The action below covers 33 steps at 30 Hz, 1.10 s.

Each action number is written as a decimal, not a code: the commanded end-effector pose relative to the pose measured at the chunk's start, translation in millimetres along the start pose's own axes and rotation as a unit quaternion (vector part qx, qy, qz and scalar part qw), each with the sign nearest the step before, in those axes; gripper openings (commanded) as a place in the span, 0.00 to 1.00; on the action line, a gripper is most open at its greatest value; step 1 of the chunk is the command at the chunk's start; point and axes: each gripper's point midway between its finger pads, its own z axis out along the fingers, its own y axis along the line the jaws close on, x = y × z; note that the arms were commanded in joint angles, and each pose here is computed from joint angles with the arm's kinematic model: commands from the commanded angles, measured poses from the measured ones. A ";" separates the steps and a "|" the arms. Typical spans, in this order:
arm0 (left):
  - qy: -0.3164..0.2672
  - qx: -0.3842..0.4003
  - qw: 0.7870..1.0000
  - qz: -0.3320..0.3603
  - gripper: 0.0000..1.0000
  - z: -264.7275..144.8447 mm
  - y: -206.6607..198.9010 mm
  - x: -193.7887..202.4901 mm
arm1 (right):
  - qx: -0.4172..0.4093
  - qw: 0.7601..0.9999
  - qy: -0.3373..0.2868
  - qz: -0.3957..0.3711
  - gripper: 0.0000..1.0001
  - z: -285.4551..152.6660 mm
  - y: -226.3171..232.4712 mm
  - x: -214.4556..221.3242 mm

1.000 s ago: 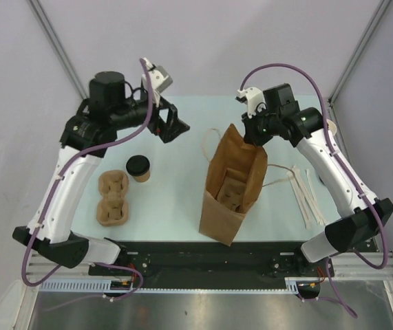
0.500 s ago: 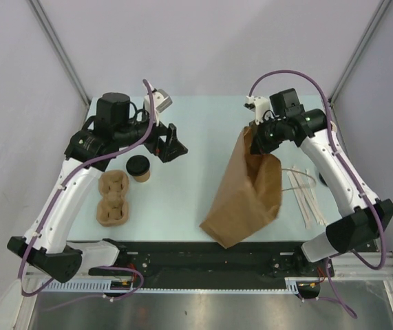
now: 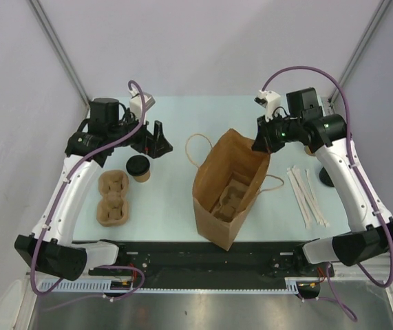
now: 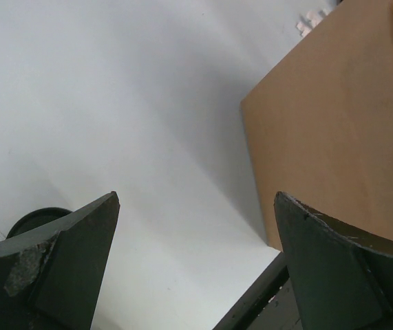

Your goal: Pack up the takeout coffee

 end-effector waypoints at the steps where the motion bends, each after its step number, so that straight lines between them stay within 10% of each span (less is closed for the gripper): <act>1: -0.005 -0.007 1.000 0.021 0.99 1.7 7.4 6.0 | -0.030 0.996 -0.049 -0.066 0.00 -17.2 24.7 -13.6; 21: 0.008 -0.026 1.000 0.001 0.99 16.7 24.1 31.6 | -0.052 0.967 -0.162 -0.189 0.00 -53.6 82.1 -32.5; 33: 0.078 -0.150 0.985 -0.044 1.00 4.8 96.8 51.4 | 0.031 0.989 -0.110 -0.089 0.00 -14.7 27.8 -36.3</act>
